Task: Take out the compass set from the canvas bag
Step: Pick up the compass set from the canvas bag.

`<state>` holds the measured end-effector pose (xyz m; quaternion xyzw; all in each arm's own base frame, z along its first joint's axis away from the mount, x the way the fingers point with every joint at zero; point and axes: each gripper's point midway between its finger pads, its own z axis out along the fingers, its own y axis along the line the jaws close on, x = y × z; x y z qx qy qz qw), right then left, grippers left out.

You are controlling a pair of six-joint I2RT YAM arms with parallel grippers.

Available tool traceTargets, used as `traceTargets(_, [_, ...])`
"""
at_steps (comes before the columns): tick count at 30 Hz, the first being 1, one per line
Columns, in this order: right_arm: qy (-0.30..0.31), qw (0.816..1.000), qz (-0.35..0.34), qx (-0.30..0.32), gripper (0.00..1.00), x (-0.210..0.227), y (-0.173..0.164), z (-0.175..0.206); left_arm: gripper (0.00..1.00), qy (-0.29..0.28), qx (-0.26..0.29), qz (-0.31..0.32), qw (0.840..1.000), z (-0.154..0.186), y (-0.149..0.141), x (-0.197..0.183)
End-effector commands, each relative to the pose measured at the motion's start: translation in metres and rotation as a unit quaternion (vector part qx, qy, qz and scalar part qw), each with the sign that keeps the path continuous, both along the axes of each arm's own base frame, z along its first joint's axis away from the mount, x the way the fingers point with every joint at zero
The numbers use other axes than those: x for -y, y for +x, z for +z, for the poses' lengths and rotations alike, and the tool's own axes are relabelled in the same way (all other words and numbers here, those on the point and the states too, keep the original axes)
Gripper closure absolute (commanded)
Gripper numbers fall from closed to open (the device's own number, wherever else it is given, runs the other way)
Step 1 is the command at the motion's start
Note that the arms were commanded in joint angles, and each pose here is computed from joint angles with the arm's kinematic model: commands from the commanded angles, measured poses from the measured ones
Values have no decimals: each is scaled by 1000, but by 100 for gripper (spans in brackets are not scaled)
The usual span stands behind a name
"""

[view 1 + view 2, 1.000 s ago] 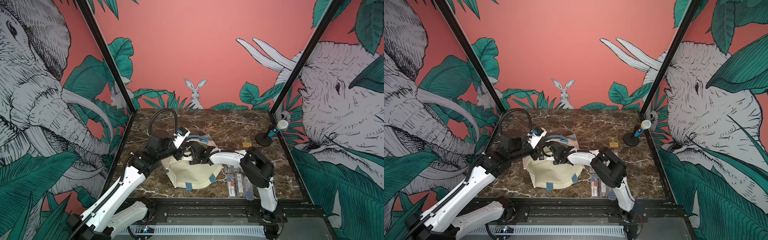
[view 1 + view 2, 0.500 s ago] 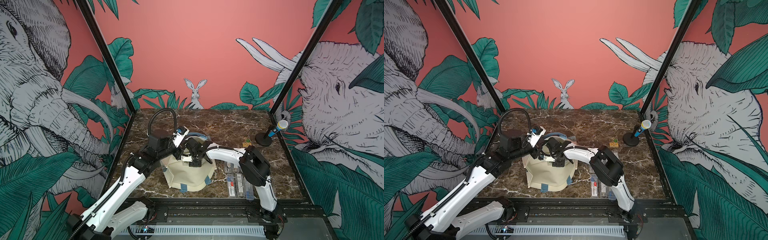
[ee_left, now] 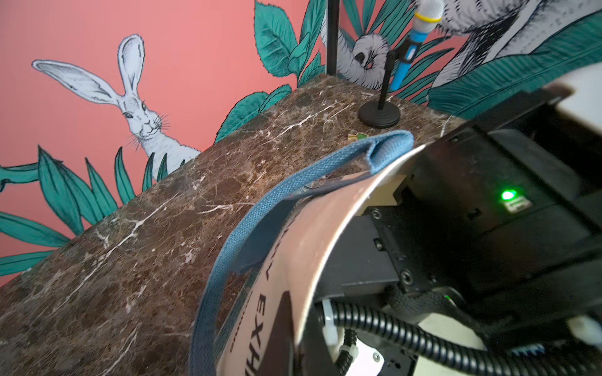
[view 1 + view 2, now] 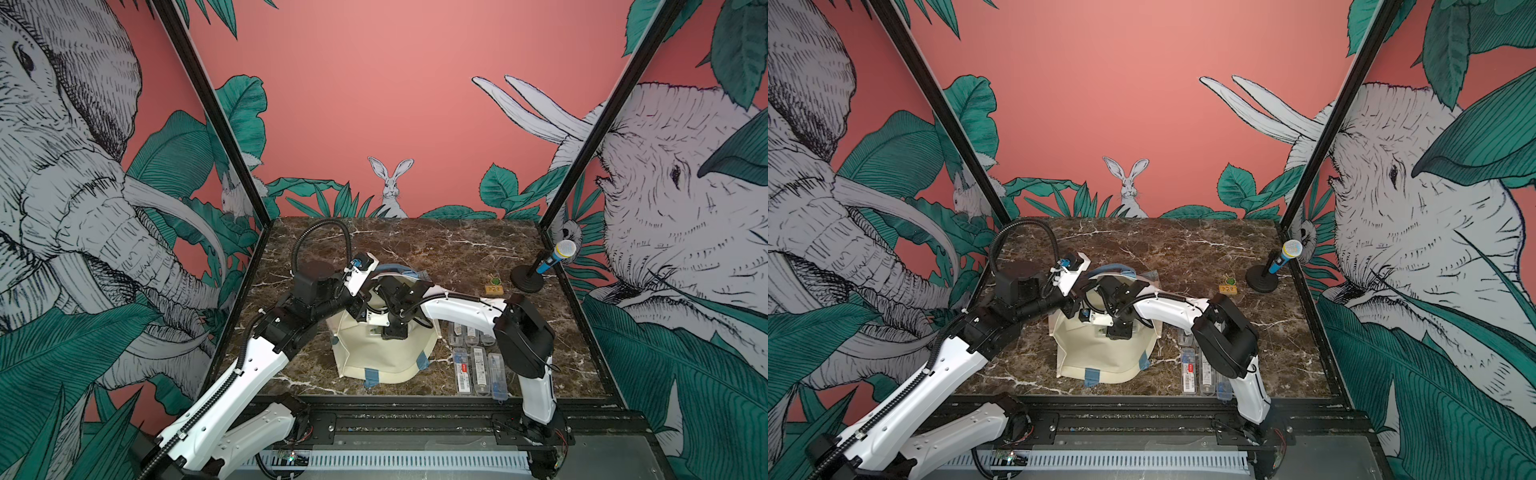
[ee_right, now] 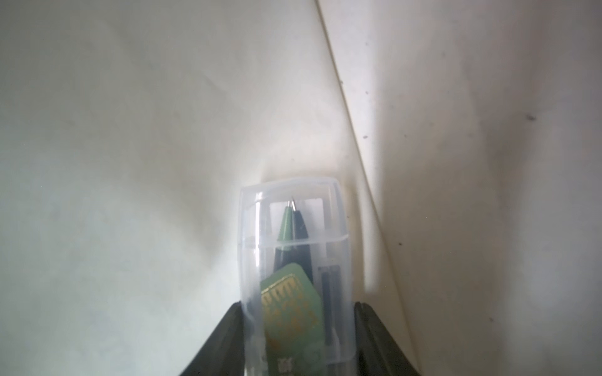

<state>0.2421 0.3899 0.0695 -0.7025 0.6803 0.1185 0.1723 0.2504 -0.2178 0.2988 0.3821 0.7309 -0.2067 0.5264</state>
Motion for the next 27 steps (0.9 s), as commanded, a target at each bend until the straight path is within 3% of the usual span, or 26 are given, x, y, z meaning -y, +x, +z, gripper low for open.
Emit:
traceTargets(1, [100,994,15,35,55,-18,5,58,100,11,-13,-14,1000,-12,-9,0])
traceTargets(16, [155,985,64,37,56,-10,-28,85,100,14,-2,18,1000,-9,1,-7])
traceTargets(27, [208,977,35,38,57,8,-60,160,100,23,-4,37,999,-15,10,-9])
